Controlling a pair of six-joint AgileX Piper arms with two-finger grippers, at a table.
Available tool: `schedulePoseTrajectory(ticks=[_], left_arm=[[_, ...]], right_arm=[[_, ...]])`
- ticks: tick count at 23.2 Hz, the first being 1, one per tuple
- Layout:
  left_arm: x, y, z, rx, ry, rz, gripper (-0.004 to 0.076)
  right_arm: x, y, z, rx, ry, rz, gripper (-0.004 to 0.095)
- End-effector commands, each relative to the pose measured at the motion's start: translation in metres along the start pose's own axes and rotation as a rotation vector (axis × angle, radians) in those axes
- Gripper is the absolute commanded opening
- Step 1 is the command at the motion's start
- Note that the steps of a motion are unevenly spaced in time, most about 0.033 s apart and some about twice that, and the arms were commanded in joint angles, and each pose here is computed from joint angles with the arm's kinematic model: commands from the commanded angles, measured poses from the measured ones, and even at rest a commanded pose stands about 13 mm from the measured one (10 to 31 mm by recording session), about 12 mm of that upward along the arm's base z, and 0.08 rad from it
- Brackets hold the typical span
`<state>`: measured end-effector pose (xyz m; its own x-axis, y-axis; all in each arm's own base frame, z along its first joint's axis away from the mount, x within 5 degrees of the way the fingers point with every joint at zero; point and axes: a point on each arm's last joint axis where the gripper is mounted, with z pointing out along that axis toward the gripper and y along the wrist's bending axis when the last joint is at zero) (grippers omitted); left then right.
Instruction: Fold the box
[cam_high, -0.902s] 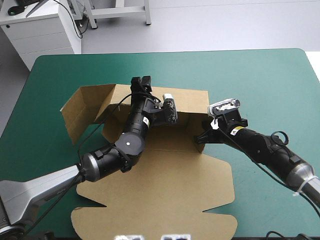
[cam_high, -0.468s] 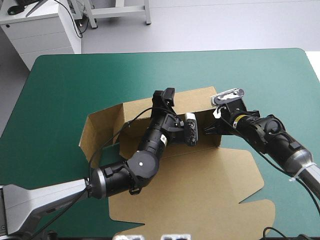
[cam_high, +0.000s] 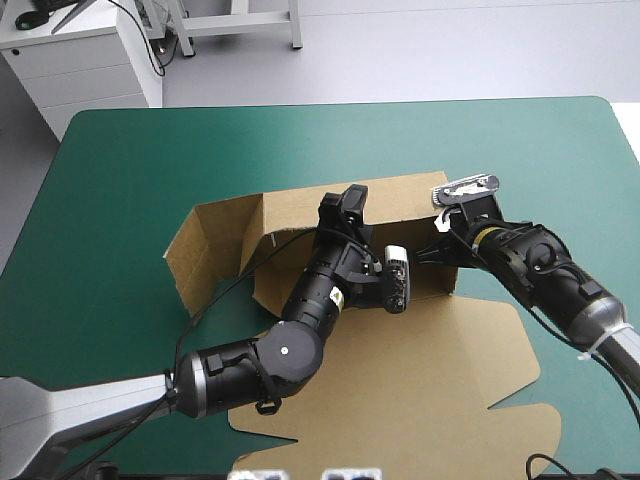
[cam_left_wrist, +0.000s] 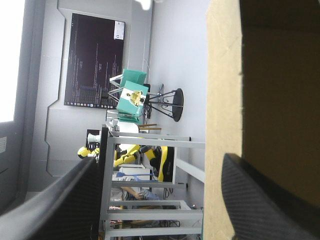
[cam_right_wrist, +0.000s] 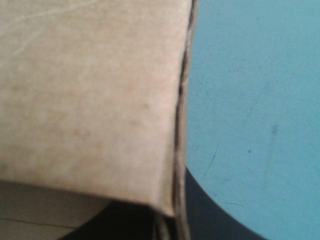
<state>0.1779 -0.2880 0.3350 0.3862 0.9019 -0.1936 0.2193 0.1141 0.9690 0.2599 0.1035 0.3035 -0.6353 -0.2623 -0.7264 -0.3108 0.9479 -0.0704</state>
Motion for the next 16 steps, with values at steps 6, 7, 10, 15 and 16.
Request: schedulePoseTrajectory(ticks=[6,7,10,15,16], left_arm=[[-0.010,0.054,-0.043,-0.200,-0.124,-0.025,0.0494],[-0.009,0.056,-0.045,-0.206,-0.114,-0.033,0.0494],[-0.006,0.061,-0.052,-0.245,-0.066,-0.055,0.0414],[0.023,0.083,-0.066,-0.237,0.013,-0.236,0.0006],[0.037,0.094,-0.070,-0.206,0.016,-0.332,0.0006]], right_arm=[[-0.016,-0.010,-0.013,0.066,-0.107,0.019,0.0000],[-0.016,-0.010,-0.012,0.070,-0.099,0.018,0.0000],[-0.014,-0.011,-0.012,0.085,-0.076,0.009,0.0000],[-0.010,-0.012,-0.012,0.093,-0.042,0.019,0.0000],[-0.010,-0.012,-0.012,0.091,-0.038,0.024,0.0000]])
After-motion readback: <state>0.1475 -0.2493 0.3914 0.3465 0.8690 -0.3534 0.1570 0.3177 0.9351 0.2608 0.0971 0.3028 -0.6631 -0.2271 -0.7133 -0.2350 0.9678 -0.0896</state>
